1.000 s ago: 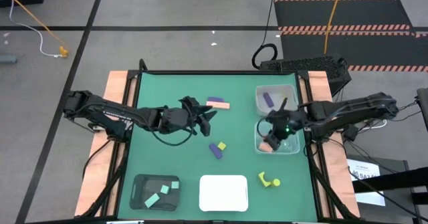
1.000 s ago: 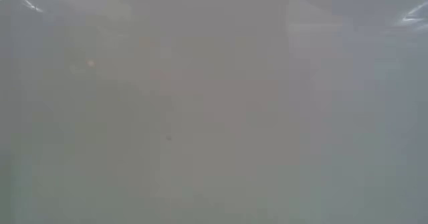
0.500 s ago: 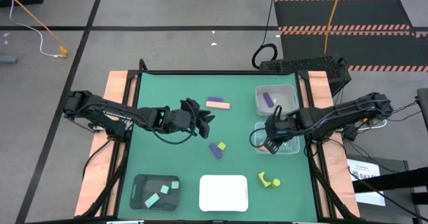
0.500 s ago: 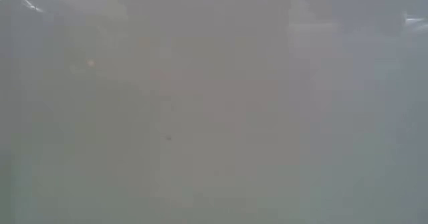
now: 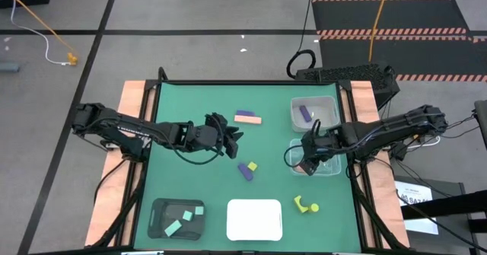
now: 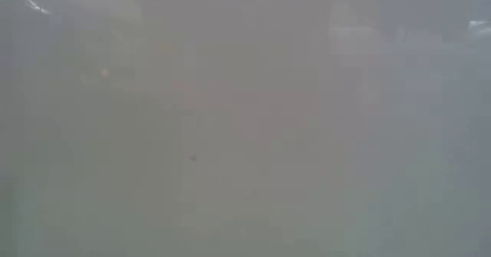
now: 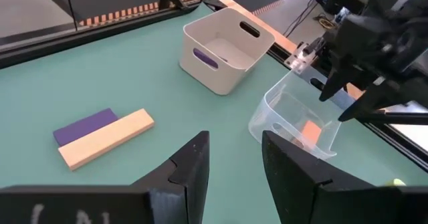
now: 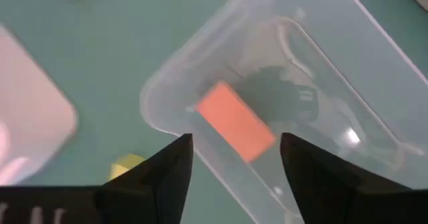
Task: Sort & place blocks by color
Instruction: Put the light orange block into the transparent bin
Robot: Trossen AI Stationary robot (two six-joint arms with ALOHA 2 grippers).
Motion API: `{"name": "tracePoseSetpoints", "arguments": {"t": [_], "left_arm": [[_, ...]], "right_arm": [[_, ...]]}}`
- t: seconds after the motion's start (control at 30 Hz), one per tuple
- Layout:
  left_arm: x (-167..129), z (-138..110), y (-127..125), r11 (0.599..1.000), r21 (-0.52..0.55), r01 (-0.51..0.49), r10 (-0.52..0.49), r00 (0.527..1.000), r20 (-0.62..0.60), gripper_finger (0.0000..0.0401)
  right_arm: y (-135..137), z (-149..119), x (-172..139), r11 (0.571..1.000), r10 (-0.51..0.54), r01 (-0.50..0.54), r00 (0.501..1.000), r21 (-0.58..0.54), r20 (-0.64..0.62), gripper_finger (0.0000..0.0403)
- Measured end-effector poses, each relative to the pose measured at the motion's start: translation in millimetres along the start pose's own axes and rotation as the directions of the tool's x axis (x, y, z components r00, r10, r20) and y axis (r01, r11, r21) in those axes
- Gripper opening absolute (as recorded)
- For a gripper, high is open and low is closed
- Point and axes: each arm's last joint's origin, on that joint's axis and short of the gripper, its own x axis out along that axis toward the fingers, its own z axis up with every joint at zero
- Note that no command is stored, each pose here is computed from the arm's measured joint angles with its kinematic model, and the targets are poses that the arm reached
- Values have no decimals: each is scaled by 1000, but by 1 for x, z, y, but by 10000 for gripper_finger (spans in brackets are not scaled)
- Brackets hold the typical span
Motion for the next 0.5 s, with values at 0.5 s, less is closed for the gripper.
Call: {"name": "tracePoseSetpoints", "arguments": {"t": [0.5], "left_arm": [[0,-2,0,1000,26,13,-12,1000,-27,136]], "right_arm": [[18,54,-20,963,263,-192,826,-190,499,209]]}}
